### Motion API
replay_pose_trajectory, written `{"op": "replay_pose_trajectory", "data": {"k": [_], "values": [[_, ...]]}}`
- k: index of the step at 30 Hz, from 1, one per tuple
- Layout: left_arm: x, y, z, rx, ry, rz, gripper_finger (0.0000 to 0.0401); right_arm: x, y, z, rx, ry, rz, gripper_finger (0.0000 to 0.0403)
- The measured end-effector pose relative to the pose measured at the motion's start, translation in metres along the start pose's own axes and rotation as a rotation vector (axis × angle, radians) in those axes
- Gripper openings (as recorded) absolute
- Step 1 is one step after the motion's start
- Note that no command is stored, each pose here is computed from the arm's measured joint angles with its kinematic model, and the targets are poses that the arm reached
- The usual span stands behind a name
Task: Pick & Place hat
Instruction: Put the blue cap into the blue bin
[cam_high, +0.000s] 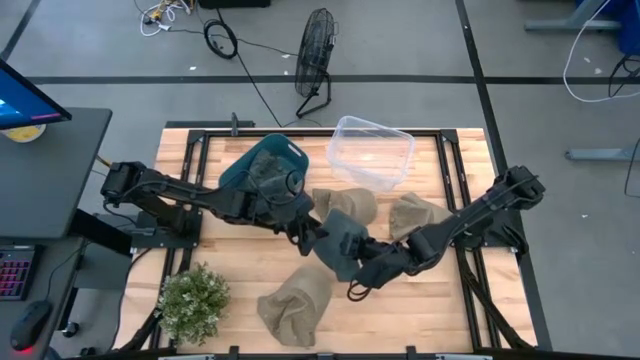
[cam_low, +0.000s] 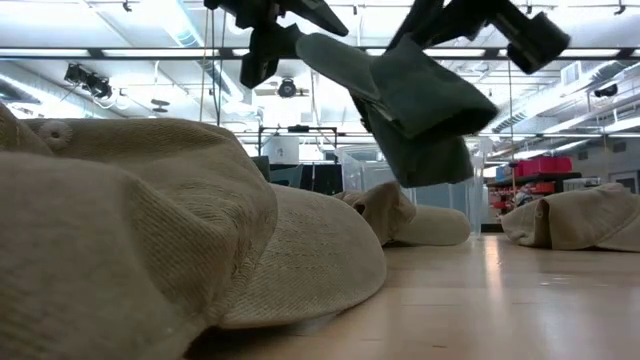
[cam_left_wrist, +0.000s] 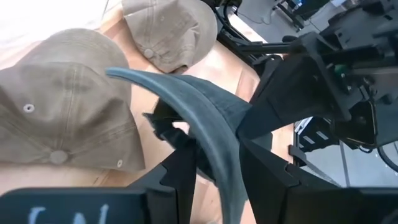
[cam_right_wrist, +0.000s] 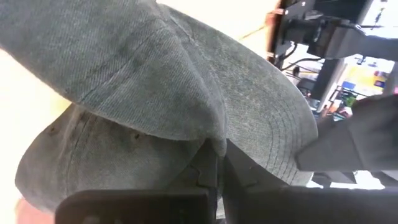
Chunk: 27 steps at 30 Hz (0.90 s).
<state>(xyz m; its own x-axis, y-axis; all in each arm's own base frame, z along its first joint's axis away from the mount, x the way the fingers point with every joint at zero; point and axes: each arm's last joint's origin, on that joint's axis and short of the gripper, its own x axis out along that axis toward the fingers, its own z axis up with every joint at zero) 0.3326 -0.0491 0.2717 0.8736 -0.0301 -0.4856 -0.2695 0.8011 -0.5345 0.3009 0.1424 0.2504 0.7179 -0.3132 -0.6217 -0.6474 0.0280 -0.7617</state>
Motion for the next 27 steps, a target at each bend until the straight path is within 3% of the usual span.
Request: {"op": "replay_pose_trajectory", "data": {"k": [5,11,16,21,27], "values": [[0.0,-0.001,-0.002,0.049,0.006,0.0,0.011,0.005,-0.007,-0.004,0.084,0.001,-0.034,0.0004],[-0.001,-0.001,-0.002,0.103,0.015,0.003,0.0017,0.007,-0.01,-0.006,0.239,-0.004,-0.047,0.0042],[-0.001,0.0,-0.002,0.105,0.01,0.027,0.0017,0.007,-0.009,-0.007,0.422,0.007,-0.044,0.0079],[-0.006,0.005,-0.002,0.116,-0.017,0.142,0.0011,0.004,-0.004,-0.009,0.621,0.131,-0.101,0.0112],[-0.048,0.009,0.008,0.131,-0.097,0.298,0.0014,-0.006,0.013,-0.013,0.766,0.315,-0.178,0.0144]]}}
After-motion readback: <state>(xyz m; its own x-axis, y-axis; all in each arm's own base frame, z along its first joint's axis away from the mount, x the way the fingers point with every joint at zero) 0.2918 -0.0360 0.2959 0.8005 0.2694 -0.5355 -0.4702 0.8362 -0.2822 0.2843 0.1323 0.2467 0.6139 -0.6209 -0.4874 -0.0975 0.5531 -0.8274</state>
